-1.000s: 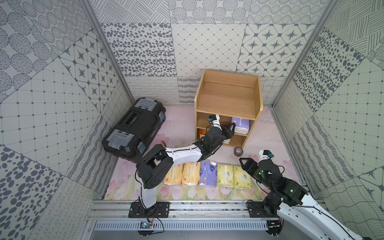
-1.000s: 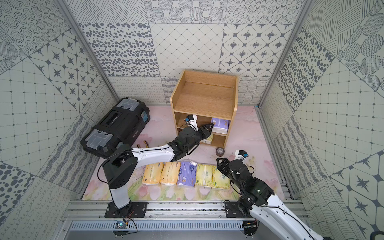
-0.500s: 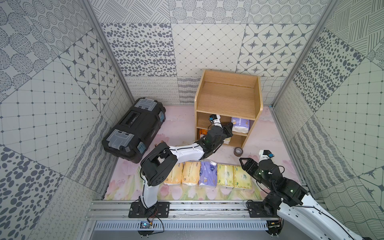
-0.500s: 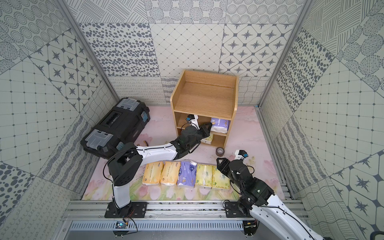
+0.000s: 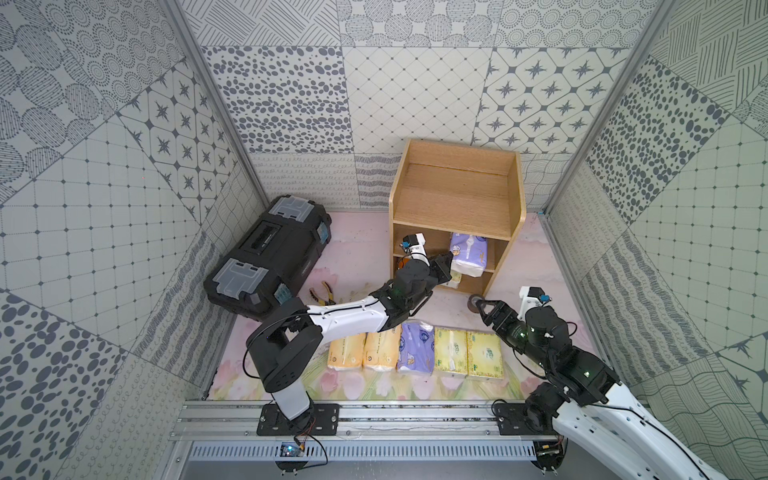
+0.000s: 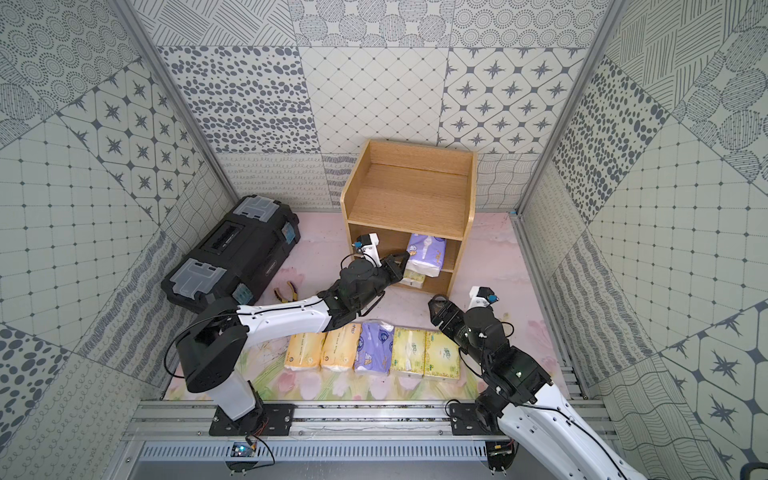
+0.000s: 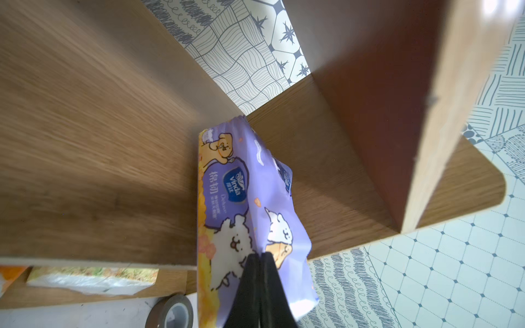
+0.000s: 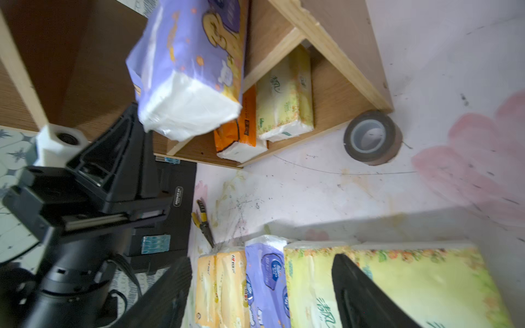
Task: Remove the tissue boxes from the shelf
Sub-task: Pick up a box of tissues from the shelf, then place the box of tissues at the center of the board.
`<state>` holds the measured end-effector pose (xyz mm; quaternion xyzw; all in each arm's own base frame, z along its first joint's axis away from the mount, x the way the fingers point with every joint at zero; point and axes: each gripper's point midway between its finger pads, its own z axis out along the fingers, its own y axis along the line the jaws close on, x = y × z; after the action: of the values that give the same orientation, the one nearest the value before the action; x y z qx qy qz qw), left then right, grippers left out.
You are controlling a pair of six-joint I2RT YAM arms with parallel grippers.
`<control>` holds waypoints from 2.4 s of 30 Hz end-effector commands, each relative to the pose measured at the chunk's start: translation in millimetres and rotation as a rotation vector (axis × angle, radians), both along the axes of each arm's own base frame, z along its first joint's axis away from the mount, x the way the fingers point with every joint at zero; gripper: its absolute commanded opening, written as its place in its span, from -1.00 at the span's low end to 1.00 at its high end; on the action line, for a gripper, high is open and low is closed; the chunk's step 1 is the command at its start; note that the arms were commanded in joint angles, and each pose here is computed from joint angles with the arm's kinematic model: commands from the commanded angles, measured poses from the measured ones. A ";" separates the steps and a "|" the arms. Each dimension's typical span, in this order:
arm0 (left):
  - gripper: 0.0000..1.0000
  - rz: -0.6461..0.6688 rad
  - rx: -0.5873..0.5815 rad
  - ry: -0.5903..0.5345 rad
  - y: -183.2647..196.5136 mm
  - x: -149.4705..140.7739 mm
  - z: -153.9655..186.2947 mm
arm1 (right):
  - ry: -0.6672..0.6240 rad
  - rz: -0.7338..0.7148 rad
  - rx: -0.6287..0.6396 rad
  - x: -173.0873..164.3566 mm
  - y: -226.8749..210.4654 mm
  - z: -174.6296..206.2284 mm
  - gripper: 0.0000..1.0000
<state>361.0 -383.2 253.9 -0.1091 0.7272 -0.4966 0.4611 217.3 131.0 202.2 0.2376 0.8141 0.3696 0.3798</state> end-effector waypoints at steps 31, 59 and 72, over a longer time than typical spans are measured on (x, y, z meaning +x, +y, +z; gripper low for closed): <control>-0.96 0.031 -0.113 0.126 35.3 -58.1 -9.9 | -0.193 0.010 0.338 74.1 38.4 40.5 -0.02; 0.55 0.423 0.225 0.095 264.7 -128.8 -16.2 | -0.195 0.401 0.185 -0.2 158.0 46.2 -0.32; 0.55 0.471 0.233 0.115 303.5 -153.8 -31.5 | -0.068 0.259 0.243 48.0 257.8 4.0 -0.33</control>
<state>213.7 -101.8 248.2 -0.2512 0.7303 -0.3504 0.5299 244.1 373.5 171.7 0.1086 0.8186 0.4783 0.2989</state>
